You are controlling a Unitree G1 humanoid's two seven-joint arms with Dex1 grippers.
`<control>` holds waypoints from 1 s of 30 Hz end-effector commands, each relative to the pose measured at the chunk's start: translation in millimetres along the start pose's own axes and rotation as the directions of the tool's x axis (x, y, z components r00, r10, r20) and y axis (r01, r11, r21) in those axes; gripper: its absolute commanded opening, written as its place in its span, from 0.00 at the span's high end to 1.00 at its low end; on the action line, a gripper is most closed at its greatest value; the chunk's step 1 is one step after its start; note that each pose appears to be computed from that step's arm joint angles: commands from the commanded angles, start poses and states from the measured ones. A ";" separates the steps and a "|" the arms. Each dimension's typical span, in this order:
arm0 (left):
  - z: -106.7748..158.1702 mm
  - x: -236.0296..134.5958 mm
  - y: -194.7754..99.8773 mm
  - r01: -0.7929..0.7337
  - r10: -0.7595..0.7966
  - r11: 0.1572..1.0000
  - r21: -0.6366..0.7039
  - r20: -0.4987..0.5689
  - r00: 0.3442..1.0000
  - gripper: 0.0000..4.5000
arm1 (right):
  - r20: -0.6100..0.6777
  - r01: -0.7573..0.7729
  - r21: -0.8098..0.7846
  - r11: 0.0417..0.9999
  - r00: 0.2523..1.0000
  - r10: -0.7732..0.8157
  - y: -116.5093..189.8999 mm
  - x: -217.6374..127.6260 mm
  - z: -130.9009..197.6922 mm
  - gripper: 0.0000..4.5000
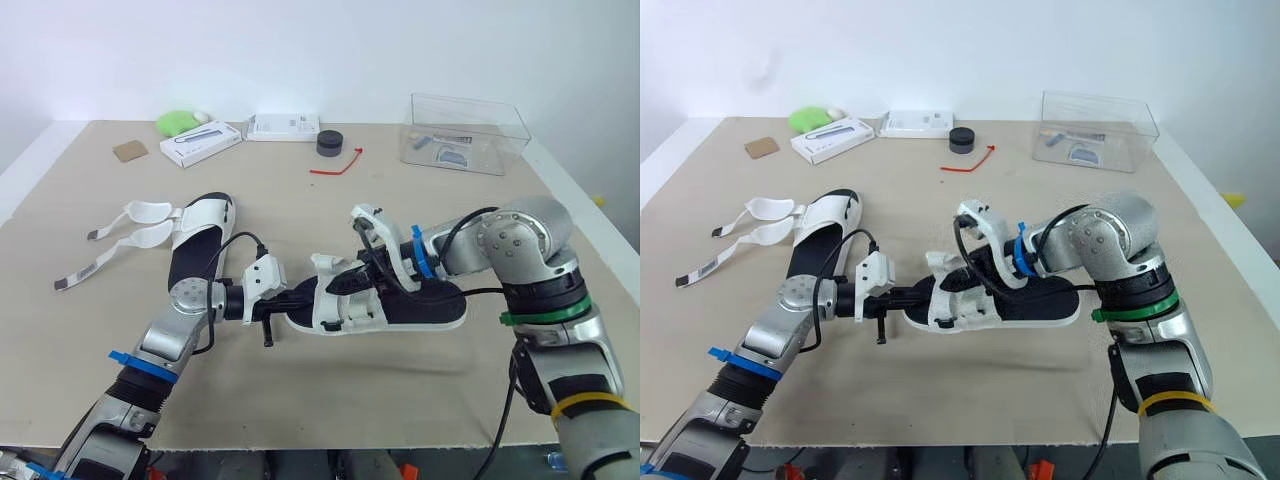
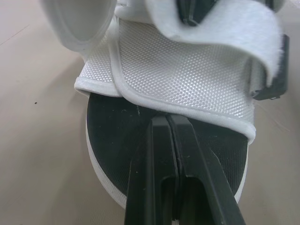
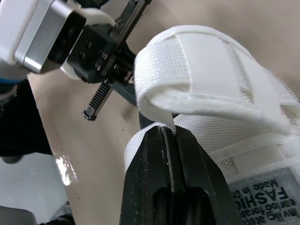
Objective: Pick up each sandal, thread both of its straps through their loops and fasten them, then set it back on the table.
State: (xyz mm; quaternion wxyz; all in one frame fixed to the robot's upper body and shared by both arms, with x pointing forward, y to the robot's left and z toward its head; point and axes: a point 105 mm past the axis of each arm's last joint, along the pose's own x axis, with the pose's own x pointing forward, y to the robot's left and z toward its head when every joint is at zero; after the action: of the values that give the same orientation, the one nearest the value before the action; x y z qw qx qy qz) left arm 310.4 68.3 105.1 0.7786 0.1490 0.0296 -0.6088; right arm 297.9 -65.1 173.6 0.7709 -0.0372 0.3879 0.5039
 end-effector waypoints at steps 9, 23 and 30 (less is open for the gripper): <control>-9.5 2.0 -0.2 0.002 -0.003 1.000 -0.018 -0.037 0.999 1.00 | 0.044 0.128 -0.144 0.981 0.991 -0.123 -2.7 -3.5 10.4 0.99; -10.8 0.3 0.9 -0.003 0.002 1.000 -0.016 -0.042 0.999 1.00 | 0.064 -0.007 -0.095 0.995 0.998 0.014 15.2 -8.8 17.7 0.55; -10.5 0.4 1.6 -0.002 0.002 1.000 -0.016 -0.043 0.999 1.00 | 0.040 -0.022 -0.082 0.996 0.999 0.025 17.1 -7.2 2.4 0.55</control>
State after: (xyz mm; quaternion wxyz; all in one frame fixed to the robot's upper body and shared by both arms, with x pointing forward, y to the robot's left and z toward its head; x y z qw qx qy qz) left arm 312.1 67.7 104.4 0.7783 0.1479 0.0302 -0.6095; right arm 285.7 -63.8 174.3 0.7657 -0.0526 0.3761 0.5191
